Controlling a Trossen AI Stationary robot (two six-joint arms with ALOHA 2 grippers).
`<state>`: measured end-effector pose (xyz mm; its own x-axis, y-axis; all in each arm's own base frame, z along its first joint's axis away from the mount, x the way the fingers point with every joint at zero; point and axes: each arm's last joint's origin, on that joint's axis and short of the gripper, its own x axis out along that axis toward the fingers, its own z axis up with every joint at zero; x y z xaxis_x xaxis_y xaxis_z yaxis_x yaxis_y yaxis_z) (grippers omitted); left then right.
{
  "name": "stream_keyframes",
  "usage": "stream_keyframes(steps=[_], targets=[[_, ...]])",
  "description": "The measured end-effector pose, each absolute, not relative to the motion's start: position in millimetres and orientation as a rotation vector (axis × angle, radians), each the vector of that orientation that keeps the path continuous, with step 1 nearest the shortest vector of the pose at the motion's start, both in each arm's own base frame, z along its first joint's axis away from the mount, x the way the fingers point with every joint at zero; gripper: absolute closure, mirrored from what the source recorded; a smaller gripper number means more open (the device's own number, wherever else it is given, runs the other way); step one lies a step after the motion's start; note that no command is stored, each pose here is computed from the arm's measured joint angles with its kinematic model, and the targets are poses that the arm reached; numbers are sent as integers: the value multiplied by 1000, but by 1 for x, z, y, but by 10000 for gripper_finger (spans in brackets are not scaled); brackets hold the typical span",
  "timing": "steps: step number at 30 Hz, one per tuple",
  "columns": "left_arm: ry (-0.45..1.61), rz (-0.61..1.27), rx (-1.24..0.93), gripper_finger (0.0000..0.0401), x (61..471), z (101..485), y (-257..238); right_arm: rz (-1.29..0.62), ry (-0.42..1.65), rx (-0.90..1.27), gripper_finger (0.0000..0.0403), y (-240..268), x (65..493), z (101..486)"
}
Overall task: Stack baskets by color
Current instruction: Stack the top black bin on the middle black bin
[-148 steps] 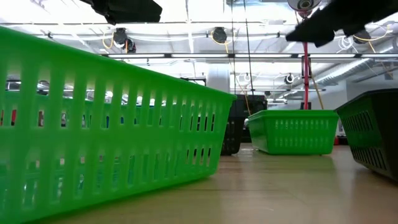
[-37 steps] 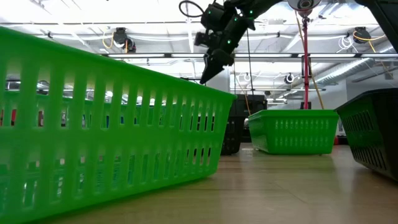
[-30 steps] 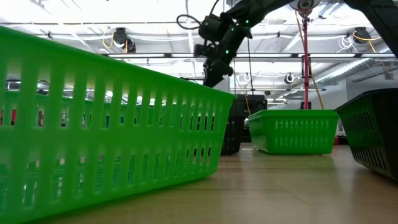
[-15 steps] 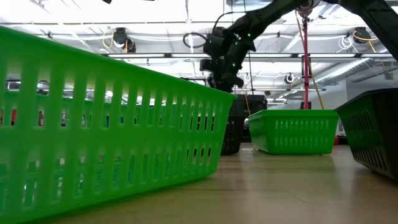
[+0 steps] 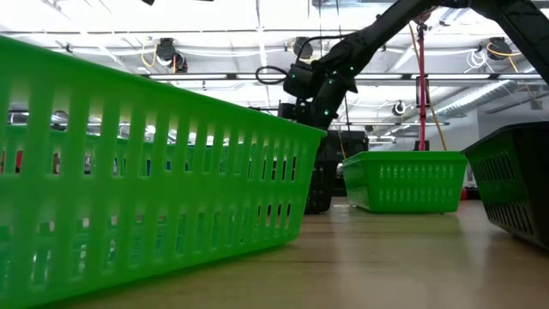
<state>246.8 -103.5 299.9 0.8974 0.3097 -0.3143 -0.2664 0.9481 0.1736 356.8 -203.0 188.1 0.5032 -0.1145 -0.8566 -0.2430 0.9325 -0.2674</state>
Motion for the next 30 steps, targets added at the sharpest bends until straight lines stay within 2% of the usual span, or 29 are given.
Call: stream_keyframes(steps=[6, 15, 30], targets=[[346, 300, 128, 215, 247, 300, -103, 90, 1040, -409, 339, -202, 356, 184], [319, 296, 130, 215, 248, 303, -104, 94, 1038, -414, 398, -199, 355, 176], [348, 308, 149, 215, 248, 300, -100, 44, 1079, -448, 402, -174, 364, 171]])
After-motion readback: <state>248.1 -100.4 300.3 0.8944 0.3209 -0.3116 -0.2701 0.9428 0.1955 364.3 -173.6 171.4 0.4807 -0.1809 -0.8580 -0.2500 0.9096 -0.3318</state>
